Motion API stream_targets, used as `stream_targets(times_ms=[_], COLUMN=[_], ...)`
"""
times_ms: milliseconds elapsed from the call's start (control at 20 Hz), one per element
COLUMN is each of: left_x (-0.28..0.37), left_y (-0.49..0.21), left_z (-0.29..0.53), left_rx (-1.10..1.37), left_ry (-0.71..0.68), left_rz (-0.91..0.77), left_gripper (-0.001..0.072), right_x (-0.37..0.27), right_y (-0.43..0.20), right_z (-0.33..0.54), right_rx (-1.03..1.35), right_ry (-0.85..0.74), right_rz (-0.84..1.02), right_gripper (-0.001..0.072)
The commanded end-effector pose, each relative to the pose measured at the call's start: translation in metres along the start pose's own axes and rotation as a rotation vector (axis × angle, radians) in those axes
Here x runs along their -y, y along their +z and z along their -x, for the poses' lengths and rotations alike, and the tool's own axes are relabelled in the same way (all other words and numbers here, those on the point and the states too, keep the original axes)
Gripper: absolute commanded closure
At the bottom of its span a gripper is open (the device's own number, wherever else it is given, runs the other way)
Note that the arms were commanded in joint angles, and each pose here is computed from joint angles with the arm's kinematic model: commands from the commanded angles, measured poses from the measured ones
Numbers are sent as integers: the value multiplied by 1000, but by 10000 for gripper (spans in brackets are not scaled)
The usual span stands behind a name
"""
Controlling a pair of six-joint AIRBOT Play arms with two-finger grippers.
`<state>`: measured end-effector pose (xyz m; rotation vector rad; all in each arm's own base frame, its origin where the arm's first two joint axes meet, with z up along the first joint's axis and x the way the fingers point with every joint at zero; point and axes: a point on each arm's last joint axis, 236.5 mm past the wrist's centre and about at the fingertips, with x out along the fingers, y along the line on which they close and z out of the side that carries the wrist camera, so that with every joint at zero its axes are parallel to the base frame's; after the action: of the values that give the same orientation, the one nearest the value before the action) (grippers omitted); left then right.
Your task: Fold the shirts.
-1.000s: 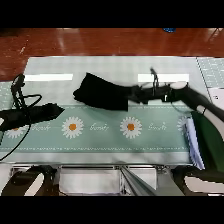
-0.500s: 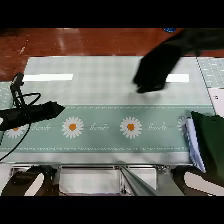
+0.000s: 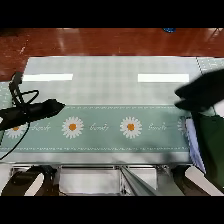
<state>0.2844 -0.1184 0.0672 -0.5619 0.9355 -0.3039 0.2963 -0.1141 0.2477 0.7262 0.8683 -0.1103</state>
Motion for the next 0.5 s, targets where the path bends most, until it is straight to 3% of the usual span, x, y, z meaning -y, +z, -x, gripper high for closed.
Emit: stream_targets(times_ms=[0, 150, 300, 350, 400, 450], left_x=[1, 1, -1, -1, -1, -2], left_y=[12, 21, 20, 19, 16, 14], left_z=[0, 1, -1, -2, -3, -4], left_rx=[53, 89, 83, 75, 63, 53], left_ry=[-3, -3, -1, 2, 3, 4], left_rz=[3, 3, 2, -22, -55, -89], left_gripper=[689, 689, 689, 689, 689, 689], right_x=[91, 176, 209, 218, 223, 223], right_y=[-61, -132, -188, -200, -205, -202], right_z=[39, 79, 98, 106, 108, 104], right_rx=[-58, -101, -159, -168, -178, -178], right_ry=[-305, -714, -939, -1011, -1038, -1020], right_rz=[-229, -457, -596, -652, -670, -660], right_gripper=[694, 694, 668, 544, 370, 295])
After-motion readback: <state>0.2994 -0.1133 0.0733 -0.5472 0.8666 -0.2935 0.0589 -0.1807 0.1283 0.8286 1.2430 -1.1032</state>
